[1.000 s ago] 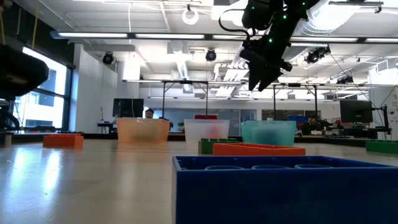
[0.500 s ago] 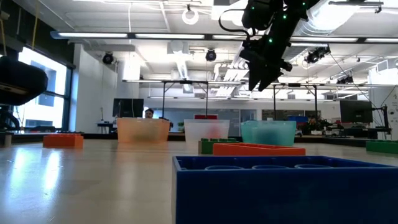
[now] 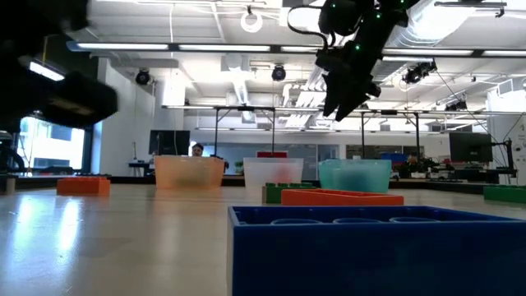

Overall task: Sort & place blocks by color
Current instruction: Put the orange game piece into the transparent bin

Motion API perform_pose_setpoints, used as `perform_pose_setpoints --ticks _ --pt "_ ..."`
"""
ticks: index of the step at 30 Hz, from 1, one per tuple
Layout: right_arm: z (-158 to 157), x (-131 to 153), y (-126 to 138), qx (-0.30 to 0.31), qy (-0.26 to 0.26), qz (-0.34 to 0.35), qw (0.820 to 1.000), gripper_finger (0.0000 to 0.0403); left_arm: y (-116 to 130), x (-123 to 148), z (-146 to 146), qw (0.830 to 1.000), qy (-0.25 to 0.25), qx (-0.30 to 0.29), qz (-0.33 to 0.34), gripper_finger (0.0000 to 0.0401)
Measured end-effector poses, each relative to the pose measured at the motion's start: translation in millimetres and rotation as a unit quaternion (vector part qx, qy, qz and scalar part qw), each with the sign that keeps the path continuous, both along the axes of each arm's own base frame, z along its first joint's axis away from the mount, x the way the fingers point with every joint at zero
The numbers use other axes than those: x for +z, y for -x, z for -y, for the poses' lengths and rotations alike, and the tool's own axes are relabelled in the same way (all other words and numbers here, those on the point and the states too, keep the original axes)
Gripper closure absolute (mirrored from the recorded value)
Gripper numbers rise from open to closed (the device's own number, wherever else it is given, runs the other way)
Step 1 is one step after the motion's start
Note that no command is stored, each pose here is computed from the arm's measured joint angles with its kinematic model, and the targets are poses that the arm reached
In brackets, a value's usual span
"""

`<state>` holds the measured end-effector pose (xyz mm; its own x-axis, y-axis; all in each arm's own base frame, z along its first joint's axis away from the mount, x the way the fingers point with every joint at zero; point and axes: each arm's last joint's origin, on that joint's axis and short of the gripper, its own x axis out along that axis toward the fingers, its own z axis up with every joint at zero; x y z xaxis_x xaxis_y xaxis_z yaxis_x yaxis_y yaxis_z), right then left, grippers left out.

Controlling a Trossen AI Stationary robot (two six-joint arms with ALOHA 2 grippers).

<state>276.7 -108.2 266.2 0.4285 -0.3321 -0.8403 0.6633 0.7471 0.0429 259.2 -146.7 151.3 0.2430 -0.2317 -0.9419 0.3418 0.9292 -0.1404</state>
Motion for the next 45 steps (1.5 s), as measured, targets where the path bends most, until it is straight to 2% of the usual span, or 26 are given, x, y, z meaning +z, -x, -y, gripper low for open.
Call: perform_pose_setpoints --ticks 11,18,23,27,37,45 --pt "-58.4 2.5 -20.7 0.129 -0.047 0.04 0.99 0.0192 -33.6 26.8 -30.6 0.999 -0.018 -0.012 0.048 0.034" --pt "-106.7 8.1 -32.2 0.227 -0.068 0.088 0.967 0.0192 -53.6 45.2 -50.1 0.994 -0.049 -0.012 0.099 0.034" --pt "-141.4 12.9 -35.7 0.273 -0.067 0.121 0.952 0.0192 -63.7 54.4 -63.5 0.987 -0.096 0.001 0.132 0.0339" --pt "-166.5 15.0 -34.1 0.287 -0.03 0.13 0.949 0.0192 -71.0 60.1 -74.8 0.98 -0.121 0.023 0.154 0.0339" --pt "-203.6 17.1 -24.6 0.309 0.094 0.122 0.938 0.0192 -90.7 76.2 -98.1 0.962 -0.126 0.062 0.236 0.0339" --pt "-217.5 19.2 -21.0 0.331 0.136 0.126 0.925 0.0192 -103.2 89.3 -110.5 0.934 -0.147 0.097 0.311 0.0339"
